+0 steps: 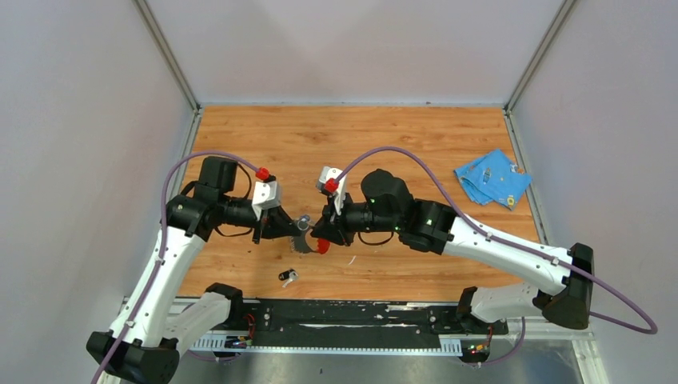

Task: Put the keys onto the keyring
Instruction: Adjust the keyring.

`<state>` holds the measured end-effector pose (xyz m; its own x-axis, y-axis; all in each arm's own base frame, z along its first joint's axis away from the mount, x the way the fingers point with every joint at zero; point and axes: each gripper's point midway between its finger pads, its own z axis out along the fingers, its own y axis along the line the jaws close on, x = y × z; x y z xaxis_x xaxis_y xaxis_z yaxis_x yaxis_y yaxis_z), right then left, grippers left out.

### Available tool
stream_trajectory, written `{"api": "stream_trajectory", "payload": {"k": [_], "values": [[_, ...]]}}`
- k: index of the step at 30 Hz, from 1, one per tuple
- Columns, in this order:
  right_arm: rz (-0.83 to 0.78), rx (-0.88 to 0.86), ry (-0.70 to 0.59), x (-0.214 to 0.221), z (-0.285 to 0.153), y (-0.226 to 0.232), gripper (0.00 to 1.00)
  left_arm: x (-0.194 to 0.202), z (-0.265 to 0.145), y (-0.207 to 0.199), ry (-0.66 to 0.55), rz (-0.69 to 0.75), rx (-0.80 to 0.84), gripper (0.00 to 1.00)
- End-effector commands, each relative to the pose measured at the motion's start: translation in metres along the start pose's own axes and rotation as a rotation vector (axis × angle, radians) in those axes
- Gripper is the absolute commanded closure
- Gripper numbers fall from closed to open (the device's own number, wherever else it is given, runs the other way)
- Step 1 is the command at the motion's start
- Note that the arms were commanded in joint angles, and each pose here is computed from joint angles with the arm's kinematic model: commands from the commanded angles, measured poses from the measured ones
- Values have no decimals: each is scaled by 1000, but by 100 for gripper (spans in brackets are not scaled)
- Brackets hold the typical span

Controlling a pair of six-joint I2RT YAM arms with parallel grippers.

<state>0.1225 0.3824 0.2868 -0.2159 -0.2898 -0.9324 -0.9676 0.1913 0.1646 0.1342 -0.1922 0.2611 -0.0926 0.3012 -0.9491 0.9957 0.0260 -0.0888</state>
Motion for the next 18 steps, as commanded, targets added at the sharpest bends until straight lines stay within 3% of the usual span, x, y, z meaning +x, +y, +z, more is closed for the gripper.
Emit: {"api": "stream_trajectory", "payload": {"k": [1,4,7,9,11,14,18], "values": [[33,-53,-87,-16,-6,10,85,-18,-1,-10,-59,38,37,100],[33,-76,-104,-21,-7,14,99,-20,-2,-11,-65,41,40,100],[28,-93,-107,-22,-9,17,100,-18,-2,-10,-55,37,30,98],[31,-75,-75,-16,-9,14,100,-15,-3,-4,-30,44,-1,65],[34,-44,-21,-8,-11,9,100,-13,-6,6,8,67,-53,53],[39,4,43,4,-14,1,100,-14,-14,18,54,139,-131,43],[32,40,79,8,-17,-5,100,-26,-23,27,73,221,-207,40]]}}
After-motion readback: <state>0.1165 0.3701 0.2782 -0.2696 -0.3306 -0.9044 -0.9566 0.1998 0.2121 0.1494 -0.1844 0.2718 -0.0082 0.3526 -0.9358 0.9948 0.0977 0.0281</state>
